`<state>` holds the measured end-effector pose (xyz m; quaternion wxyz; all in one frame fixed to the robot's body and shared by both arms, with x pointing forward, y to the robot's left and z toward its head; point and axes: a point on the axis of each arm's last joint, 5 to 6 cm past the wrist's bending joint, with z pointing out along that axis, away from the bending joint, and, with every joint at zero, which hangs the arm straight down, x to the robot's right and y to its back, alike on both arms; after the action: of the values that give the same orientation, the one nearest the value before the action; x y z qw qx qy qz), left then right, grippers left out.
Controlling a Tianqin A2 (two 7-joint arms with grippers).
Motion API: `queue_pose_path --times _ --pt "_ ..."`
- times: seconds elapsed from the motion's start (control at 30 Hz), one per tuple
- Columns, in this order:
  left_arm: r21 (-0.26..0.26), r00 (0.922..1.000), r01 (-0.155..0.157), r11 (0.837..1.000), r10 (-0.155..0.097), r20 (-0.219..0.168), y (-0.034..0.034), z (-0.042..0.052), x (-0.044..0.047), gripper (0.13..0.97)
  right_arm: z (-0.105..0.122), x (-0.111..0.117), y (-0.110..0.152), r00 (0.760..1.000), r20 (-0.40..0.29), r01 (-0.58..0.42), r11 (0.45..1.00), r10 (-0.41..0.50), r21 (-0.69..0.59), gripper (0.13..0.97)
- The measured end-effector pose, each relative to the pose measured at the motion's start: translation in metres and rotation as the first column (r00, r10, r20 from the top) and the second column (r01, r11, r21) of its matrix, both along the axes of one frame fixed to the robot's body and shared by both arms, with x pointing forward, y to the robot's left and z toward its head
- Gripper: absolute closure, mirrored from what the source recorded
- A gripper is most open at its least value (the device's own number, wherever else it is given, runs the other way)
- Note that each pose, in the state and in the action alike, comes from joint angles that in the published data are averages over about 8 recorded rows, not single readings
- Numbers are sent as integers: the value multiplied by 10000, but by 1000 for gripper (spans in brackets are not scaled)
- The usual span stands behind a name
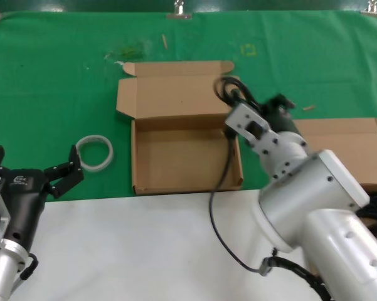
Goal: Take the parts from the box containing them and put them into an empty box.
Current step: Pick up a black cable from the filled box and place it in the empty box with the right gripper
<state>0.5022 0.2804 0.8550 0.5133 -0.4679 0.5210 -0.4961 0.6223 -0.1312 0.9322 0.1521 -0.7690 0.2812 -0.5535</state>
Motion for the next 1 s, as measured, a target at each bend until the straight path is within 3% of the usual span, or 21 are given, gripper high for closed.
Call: queue_pose_path --times 0.13,0.23,0.47,0.67,0.8,1.0 --pt "0 10000 0 10000 0 0 0 0 0 132 26 56 273 9910 896 -1074 9905 996 860 949" --pt "0 10000 0 10000 0 0 0 0 0 132 54 58 499 9701 1568 -2104 9636 1851 1646 949" --pt "0 10000 0 10000 0 0 0 0 0 132 138 -34 991 8875 2640 -4500 8338 3777 3199 949" --pt "0 10000 0 10000 0 0 0 0 0 132 130 -179 1275 8301 2696 -5573 7092 4881 4318 951" --pt "0 10000 0 10000 0 0 0 0 0 132 73 -282 1363 8226 2475 -5607 6582 5119 5023 951" --pt "0 10000 0 10000 0 0 0 0 0 132 -31 -397 1384 8398 2100 -5232 6435 5006 5587 951"
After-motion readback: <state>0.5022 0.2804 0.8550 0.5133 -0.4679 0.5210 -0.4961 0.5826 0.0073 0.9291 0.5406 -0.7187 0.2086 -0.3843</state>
